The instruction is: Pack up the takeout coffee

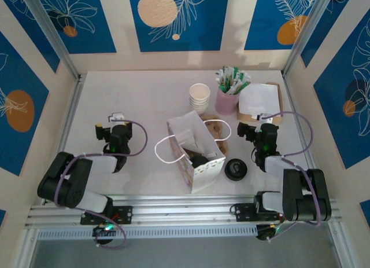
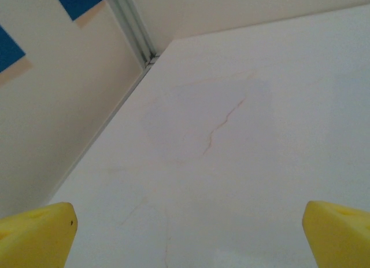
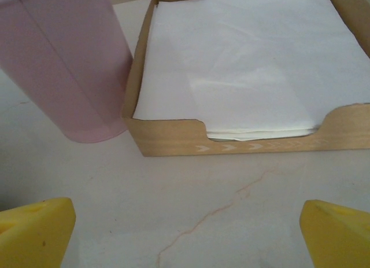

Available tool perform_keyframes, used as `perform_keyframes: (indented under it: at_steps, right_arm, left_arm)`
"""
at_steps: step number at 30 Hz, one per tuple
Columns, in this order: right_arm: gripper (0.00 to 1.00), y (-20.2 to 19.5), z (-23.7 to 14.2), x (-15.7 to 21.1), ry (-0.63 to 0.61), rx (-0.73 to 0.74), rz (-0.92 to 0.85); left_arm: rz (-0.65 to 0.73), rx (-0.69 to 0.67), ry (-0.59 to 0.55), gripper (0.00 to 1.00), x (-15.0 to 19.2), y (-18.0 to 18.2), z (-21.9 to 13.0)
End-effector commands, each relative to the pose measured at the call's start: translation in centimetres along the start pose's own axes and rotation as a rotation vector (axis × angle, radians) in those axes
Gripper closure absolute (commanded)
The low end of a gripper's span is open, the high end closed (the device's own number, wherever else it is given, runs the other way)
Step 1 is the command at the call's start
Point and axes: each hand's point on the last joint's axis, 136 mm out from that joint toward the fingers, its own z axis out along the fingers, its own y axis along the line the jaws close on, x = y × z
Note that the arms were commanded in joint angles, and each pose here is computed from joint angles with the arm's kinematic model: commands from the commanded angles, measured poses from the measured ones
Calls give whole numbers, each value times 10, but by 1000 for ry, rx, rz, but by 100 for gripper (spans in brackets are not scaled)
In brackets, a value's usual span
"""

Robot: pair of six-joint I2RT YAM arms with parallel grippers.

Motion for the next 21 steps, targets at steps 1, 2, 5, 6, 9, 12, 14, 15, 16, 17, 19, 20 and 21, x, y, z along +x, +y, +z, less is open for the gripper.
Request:
perform_keyframes:
  at_steps: [1, 2, 5, 6, 9, 12, 14, 15, 16, 17, 19, 20, 21]
  right_arm:
    - [0, 13, 1, -24, -79, -48, -35]
    - [0, 15, 2, -24, -77, -59, -41]
    - [0, 26, 6, -24, -67, -92, -73]
    - [0, 28, 7, -26, -75, -88, -80]
    - [0, 33, 10, -27, -89, -99, -93]
    - [3, 40, 10, -28, -103, -131, -110]
    - [2, 43, 13, -20, -155, -152, -133]
    - [3, 41, 18, -13, -175, -145, -132]
    - [0, 40, 24, -14, -212, -126, -136]
    - [1, 41, 30, -9, -148, -95, -151]
    - [1, 42, 39, -10, -74, -179, -109]
    - [1, 39, 39, -9, -56, -188, -88]
    - [1, 39, 38, -8, -34, -174, -96]
  left_arm:
    - [-15, 16, -138, 0, -13, 0, -2]
    - [7, 74, -112, 0, -11, -11, -1]
    - [29, 130, -66, 0, -9, -20, 8]
    - [22, 135, -58, 0, -9, -20, 9]
    - [20, 131, -63, 0, -9, -18, 9]
    - [15, 135, -64, 0, -8, -18, 9]
    - [7, 150, -63, 0, -8, -19, 9]
    - [0, 156, -62, 0, -7, -18, 9]
    - [-9, 161, -66, 0, -7, -17, 9]
    - [-19, 165, -74, 0, -7, -16, 8]
    - [-20, 167, -72, 0, -6, -16, 7]
    - [-18, 168, -74, 0, -6, -16, 7]
    - [-19, 168, -72, 0, -6, -16, 7]
